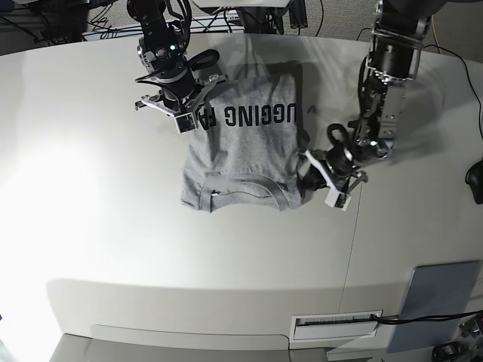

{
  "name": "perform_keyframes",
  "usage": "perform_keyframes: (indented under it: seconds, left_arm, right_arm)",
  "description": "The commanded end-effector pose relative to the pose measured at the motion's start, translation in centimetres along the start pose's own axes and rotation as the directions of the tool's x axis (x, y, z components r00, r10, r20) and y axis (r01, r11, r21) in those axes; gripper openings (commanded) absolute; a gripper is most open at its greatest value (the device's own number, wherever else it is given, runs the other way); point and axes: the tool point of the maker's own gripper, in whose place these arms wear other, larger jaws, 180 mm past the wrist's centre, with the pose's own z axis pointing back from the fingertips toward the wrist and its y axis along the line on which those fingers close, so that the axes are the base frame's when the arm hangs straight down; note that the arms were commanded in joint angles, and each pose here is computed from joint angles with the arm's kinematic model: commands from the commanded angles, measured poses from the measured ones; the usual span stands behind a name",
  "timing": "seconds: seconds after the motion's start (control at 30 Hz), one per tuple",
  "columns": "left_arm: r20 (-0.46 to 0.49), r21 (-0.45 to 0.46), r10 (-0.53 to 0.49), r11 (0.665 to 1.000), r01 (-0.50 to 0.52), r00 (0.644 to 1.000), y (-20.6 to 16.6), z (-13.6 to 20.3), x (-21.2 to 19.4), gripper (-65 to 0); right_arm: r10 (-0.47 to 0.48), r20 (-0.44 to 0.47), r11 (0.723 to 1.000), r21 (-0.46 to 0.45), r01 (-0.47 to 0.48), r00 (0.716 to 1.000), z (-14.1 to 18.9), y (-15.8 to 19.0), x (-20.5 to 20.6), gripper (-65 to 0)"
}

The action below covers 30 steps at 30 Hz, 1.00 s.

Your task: Fold the T-shirt properly

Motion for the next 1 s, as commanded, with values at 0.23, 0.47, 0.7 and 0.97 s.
perform_keyframes:
  seconds: [0.23, 0.47, 0.7, 0.97]
  left_arm:
    - [-0.012, 0.122, -0.076, 0.99, 0.076, 0.997, 3.2, 7.0, -1.6, -63.7]
    - [-0.035, 0.16, -0.062, 0.985, 0.067, 0.997, 2.5, 14.1, -5.3, -63.7]
    - [-0.168, 0.151, 0.033, 0.988, -0.007, 0.985, 2.1, 20.6, -11.9, -63.7]
    - [-0.385, 0.107, 0.13, 0.99, -0.095, 0.914, -1.5, 27.0, -21.1, -63.7]
  right_arm:
    - [-0.011, 0.045, 0.991, -0.13, 0.017, 0.999, 4.2, -5.1, 0.8, -65.0]
    - [-0.026, -0.031, 0.976, -0.217, 0.018, 0.999, 8.8, -8.2, -2.3, -65.0]
    - [-0.031, -0.18, 0.976, -0.217, -0.009, 0.983, 12.9, -7.8, -7.1, -65.0]
    - [-0.035, -0.5, 0.989, -0.142, -0.042, 0.865, 18.3, -5.3, -15.7, -65.0]
